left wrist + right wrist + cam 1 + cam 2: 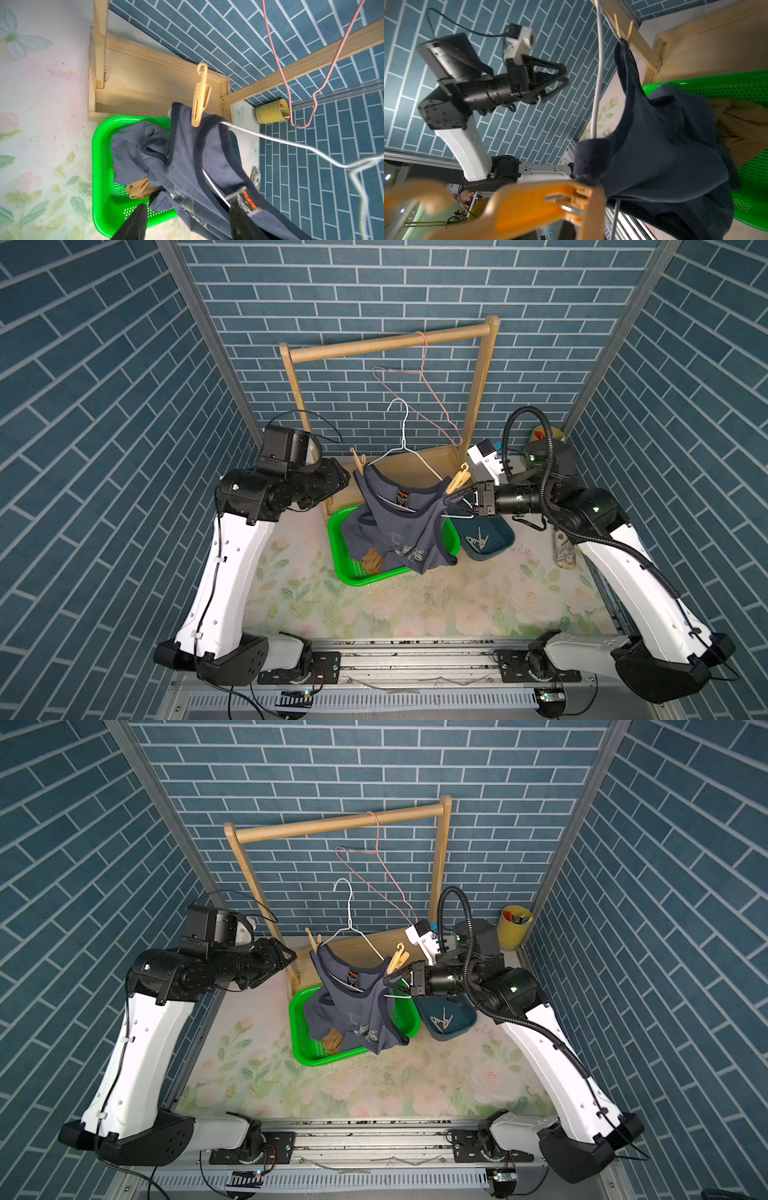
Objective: Remove the clothespins securing tank tops to the hanger
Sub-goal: Place the tank top in the basket, then remove the clothespin from the hanger.
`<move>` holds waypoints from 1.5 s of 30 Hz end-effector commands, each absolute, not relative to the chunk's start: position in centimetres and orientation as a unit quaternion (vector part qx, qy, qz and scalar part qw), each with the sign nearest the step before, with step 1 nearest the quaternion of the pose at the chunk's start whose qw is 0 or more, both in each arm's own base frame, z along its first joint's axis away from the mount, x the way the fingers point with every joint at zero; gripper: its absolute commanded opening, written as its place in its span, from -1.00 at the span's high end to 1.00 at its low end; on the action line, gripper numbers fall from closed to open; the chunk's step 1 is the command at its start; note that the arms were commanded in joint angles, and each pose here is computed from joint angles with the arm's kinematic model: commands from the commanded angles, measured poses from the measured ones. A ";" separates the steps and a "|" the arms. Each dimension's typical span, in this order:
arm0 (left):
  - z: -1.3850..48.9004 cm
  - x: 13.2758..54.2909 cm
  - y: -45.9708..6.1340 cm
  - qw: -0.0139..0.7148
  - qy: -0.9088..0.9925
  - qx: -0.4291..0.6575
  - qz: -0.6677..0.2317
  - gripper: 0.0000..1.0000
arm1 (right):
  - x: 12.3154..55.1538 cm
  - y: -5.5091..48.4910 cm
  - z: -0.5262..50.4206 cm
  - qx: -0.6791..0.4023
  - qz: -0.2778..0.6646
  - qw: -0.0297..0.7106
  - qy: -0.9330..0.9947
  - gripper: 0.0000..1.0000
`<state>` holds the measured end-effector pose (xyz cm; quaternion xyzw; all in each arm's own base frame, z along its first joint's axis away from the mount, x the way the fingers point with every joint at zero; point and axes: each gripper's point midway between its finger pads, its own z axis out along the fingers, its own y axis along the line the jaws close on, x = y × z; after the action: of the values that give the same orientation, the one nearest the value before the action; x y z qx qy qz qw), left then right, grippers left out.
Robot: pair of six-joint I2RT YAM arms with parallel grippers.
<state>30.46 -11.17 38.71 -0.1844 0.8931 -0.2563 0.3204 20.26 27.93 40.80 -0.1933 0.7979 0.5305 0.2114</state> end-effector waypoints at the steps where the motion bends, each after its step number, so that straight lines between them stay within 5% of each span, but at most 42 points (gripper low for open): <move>1: 38.4 30.6 -10.3 0.308 0.895 -0.202 -0.252 -0.33 | 20.3 28.3 42.5 -0.215 0.549 0.240 0.771 1.00; 11: 34.7 32.4 -8.4 0.215 0.901 -0.275 -0.257 -0.53 | 19.7 29.4 37.6 -0.261 0.410 0.229 0.844 1.00; 23: 29.4 32.9 -7.6 0.095 0.927 -0.280 -0.231 -0.71 | 19.5 28.7 37.0 -0.315 0.280 0.300 0.856 1.00; 34: 29.9 32.6 -5.8 0.113 0.919 -0.300 -0.229 -0.81 | 19.6 32.9 40.6 -0.395 0.279 0.304 0.821 1.00; 45: 29.3 33.8 -3.4 0.120 0.901 -0.336 -0.248 -0.90 | 17.4 36.0 37.0 -0.461 0.201 0.277 0.819 1.00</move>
<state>33.72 -3.62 29.34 -0.3356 0.9038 -0.2381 0.1174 17.47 36.38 37.02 -0.4393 0.8278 0.2310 0.2613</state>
